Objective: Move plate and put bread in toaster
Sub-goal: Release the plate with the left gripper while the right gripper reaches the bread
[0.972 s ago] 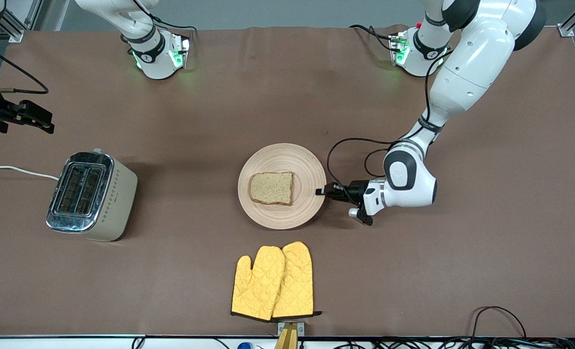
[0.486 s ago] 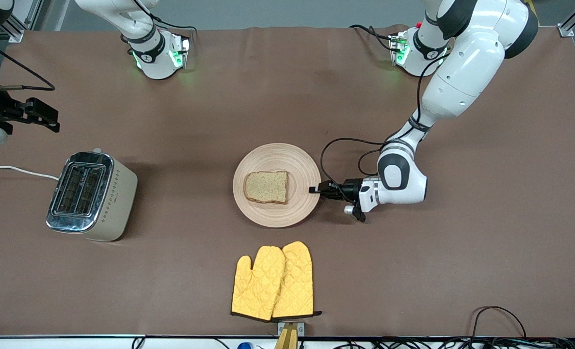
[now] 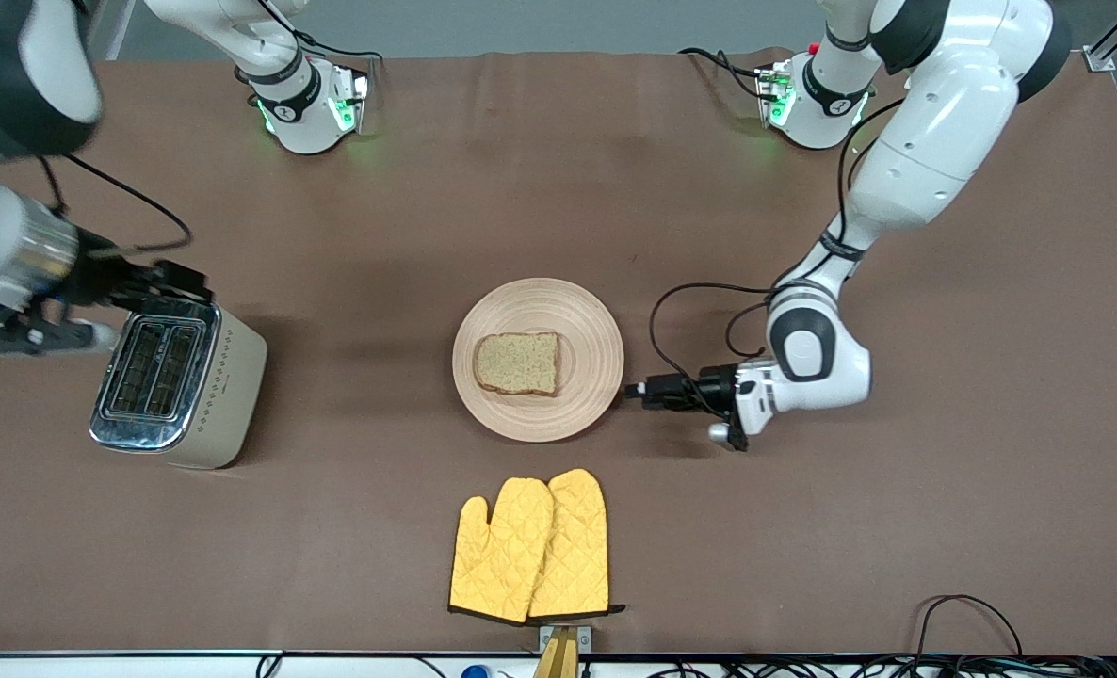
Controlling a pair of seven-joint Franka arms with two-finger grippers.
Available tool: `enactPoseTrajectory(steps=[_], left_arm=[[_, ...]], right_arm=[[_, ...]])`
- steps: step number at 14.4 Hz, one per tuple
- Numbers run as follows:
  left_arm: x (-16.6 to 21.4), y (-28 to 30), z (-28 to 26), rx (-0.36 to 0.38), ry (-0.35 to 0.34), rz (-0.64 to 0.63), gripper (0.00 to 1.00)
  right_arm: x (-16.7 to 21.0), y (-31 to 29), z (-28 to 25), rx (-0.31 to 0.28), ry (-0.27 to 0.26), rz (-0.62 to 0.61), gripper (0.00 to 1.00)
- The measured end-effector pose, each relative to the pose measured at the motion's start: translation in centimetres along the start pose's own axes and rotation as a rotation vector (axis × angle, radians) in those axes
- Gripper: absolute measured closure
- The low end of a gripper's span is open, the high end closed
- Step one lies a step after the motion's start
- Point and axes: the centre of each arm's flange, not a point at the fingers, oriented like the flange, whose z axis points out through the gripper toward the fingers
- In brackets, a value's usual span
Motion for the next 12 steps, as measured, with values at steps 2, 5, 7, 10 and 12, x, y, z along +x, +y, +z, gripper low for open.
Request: enactPoseTrajectory(steps=[2, 5, 7, 10, 12], left_arm=[[2.0, 0.4, -3.8, 0.004, 0.053, -0.005, 0.00], [4.4, 1.2, -9.2, 0.048, 0.026, -0.032, 0.00], [5.9, 2.5, -14.0, 0.072, -0.030, -0.054, 0.00], [6.9, 3.8, -21.7, 0.163, -0.075, -0.057, 0.00], [7.0, 4.8, -26.2, 0.258, -0.099, -0.052, 0.00]], right_arm=[[0.5, -5.5, 4.4, -0.007, 0.028, 0.019, 0.00], [0.0, -13.6, 9.5, -0.011, 0.038, 0.078, 0.00], [0.2, -16.8, 12.4, -0.013, 0.051, 0.089, 0.00], [1.5, -18.9, 16.9, -0.008, 0.084, 0.097, 0.00], [2.1, -20.7, 20.0, -0.009, 0.096, 0.099, 0.00]])
